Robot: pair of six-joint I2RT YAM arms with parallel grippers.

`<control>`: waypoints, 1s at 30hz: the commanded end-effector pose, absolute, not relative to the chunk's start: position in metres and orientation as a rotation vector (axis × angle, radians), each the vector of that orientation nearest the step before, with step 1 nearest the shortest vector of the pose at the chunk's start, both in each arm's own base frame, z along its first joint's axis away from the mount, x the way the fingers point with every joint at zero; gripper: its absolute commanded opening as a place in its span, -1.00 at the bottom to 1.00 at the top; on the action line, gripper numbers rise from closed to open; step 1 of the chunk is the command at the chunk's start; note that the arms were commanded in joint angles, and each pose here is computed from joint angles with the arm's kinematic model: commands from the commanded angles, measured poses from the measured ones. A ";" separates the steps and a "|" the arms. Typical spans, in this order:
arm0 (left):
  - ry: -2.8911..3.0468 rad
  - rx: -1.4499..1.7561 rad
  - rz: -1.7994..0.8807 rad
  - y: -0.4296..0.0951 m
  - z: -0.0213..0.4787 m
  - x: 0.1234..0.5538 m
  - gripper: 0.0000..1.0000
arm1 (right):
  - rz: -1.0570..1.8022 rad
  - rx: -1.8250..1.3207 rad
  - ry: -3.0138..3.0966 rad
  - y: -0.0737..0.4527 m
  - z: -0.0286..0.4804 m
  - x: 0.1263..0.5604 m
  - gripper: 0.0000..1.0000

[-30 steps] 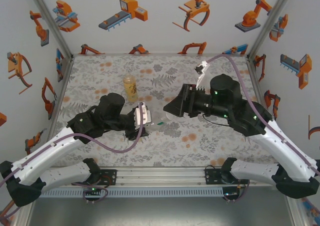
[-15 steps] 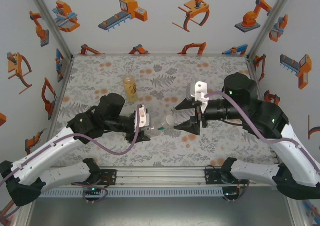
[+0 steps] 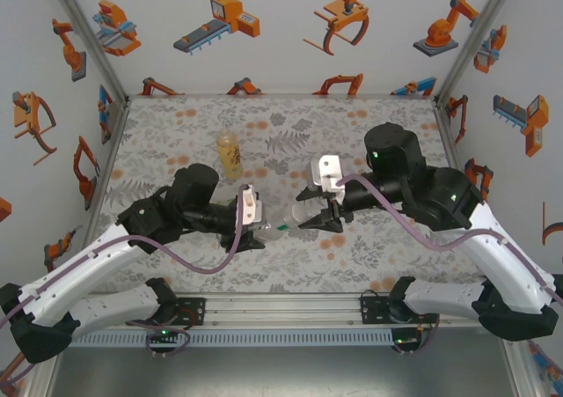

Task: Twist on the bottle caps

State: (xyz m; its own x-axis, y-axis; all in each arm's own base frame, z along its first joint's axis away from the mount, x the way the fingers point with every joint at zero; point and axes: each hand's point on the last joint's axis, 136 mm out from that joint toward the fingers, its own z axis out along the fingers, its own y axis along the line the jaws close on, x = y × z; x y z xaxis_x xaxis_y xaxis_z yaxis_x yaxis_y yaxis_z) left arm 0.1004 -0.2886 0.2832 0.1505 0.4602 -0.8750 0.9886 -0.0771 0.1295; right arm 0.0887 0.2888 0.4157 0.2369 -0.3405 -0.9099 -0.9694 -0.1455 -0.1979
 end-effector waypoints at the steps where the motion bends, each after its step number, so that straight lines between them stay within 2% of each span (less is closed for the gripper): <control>1: 1.356 1.659 -0.895 -0.289 0.299 0.091 -1.00 | 0.952 -1.656 1.183 0.290 0.420 0.081 -0.06; 11: 1.388 1.655 -0.867 -0.289 0.294 0.096 -1.00 | 0.982 -1.544 1.290 0.288 0.420 0.088 -0.53; 15: 1.433 1.633 -0.823 -0.290 0.290 0.106 -1.00 | 1.052 -1.295 1.519 0.291 0.418 0.110 -0.62; 20: 1.457 1.620 -0.777 -0.290 0.287 0.112 -1.00 | 1.244 -0.884 1.754 0.294 0.414 0.134 -1.00; 25: 1.465 1.616 -0.764 -0.290 0.285 0.115 -1.00 | 1.290 -0.474 1.938 0.280 0.408 0.160 -1.00; 30: 1.475 1.618 -0.752 -0.292 0.282 0.118 -1.00 | 1.240 -0.194 2.110 0.265 0.391 0.175 -1.00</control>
